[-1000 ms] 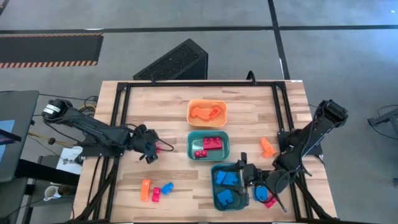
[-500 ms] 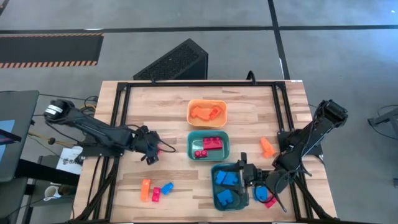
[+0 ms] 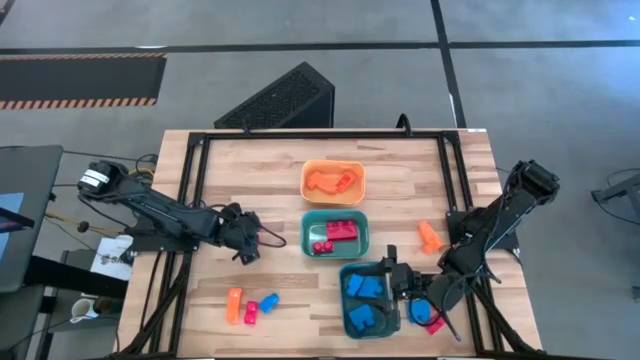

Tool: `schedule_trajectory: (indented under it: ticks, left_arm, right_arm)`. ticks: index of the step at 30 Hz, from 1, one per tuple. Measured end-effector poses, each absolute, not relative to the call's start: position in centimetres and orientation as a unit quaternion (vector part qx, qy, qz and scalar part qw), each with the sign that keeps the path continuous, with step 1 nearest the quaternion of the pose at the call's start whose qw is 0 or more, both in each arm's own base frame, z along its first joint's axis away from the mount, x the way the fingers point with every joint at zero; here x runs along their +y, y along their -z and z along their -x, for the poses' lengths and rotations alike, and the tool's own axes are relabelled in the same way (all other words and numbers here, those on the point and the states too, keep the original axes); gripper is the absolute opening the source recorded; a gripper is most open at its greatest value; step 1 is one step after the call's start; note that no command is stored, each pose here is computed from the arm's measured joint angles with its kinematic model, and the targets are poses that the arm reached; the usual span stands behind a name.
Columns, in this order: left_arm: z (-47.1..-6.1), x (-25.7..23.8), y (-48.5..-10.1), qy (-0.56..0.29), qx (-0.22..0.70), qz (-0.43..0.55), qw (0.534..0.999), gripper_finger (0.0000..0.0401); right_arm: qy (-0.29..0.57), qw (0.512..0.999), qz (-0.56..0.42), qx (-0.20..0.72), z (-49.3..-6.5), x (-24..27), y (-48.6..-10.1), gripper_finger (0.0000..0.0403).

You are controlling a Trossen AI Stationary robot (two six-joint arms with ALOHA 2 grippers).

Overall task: Sort & place blocks by color
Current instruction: Put the red game piece into the green bin

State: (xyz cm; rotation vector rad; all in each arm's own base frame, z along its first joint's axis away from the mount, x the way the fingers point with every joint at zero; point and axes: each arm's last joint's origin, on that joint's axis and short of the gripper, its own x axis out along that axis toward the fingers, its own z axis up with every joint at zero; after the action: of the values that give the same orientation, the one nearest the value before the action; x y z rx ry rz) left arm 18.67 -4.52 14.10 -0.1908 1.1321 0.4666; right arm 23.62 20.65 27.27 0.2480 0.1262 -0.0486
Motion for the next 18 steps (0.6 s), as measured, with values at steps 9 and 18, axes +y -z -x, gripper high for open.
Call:
schedule_trajectory:
  ticks: [9, 18]
  left_arm:
    - [-18.5, -4.4, -14.1, -0.24, 0.523, 0.104, 0.812, 0.0069]
    - [-19.5, -4.6, -17.5, -0.219, 0.452, 0.119, 0.856, 0.0069]
  right_arm:
    - [0.024, 0.99, -0.124, 0.063, -23.6, 20.7, -27.3, 0.029]
    - [0.024, 0.99, -0.124, 0.063, -23.6, 20.7, -27.3, 0.029]
